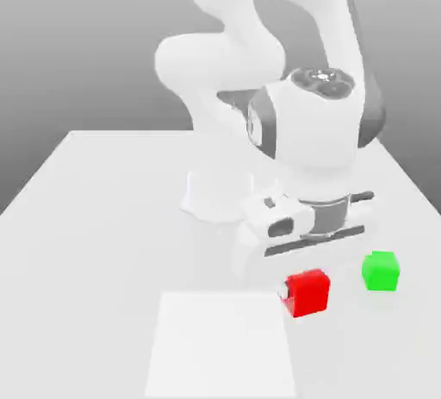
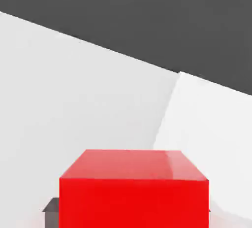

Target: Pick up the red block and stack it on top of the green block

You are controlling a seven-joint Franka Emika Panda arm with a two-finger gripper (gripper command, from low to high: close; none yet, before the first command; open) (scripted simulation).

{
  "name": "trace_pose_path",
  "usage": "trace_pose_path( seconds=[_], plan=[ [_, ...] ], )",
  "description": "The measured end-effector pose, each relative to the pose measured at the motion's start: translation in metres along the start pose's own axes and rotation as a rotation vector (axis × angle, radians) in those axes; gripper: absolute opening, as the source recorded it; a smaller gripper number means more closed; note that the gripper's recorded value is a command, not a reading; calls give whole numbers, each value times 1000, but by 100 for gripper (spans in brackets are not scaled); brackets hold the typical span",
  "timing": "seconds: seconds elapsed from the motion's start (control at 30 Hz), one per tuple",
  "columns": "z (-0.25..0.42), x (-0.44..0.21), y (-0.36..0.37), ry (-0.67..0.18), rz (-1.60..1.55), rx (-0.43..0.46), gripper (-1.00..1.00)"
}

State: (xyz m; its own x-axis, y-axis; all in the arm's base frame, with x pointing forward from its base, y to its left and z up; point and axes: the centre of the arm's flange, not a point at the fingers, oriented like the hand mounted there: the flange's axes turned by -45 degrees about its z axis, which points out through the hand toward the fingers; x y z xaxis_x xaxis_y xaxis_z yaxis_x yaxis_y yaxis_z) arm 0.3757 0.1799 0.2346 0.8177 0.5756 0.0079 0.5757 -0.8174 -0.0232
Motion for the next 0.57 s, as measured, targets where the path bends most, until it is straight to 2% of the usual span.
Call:
trace_pose_path(
  seconds=[0.23,0.43,0.47,0.57],
  plan=[
    [-7,-29,-142,-14,-583,-15,-100],
    [43,-35,-154,-16,-651,-23,-100],
    [52,-36,-155,-16,-653,-22,100],
    [52,-36,-155,-16,-653,-22,100]
  ],
)
